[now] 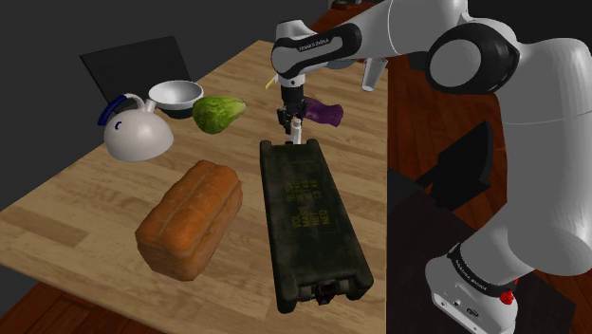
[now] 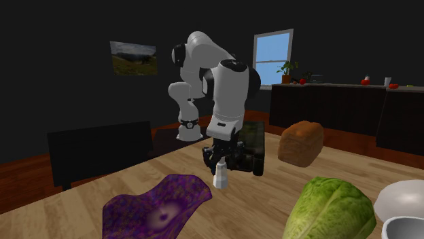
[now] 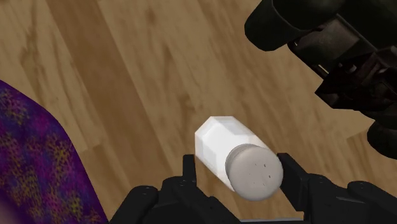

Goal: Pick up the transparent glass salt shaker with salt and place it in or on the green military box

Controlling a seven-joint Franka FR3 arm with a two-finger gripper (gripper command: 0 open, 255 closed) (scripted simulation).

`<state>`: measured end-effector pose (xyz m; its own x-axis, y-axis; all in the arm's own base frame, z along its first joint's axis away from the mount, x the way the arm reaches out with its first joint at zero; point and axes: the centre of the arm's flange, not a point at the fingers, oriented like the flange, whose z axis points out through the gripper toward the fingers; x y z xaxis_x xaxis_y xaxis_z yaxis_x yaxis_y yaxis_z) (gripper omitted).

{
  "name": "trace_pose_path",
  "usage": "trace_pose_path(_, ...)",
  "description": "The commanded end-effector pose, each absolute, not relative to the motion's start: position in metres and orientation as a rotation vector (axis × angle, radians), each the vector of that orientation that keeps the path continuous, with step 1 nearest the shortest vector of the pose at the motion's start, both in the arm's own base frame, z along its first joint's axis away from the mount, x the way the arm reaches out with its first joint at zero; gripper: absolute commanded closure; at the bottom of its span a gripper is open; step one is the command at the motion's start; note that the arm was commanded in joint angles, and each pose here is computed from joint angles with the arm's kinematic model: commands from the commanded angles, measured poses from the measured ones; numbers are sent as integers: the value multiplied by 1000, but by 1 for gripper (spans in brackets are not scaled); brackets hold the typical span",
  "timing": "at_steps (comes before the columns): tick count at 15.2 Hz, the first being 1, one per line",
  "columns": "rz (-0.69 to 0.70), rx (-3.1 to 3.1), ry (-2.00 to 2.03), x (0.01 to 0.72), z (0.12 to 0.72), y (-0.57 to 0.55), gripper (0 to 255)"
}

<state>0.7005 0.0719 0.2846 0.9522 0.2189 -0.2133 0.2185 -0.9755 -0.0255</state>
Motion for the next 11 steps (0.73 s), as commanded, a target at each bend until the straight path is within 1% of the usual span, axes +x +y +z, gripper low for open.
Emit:
trace_pose_path(1,339,-3102,-348,700,285,72,255)
trace_pose_path(9,339,-3102,-348,700,285,72,255)
trace_pose_path(11,339,-3102,-348,700,295,72,255)
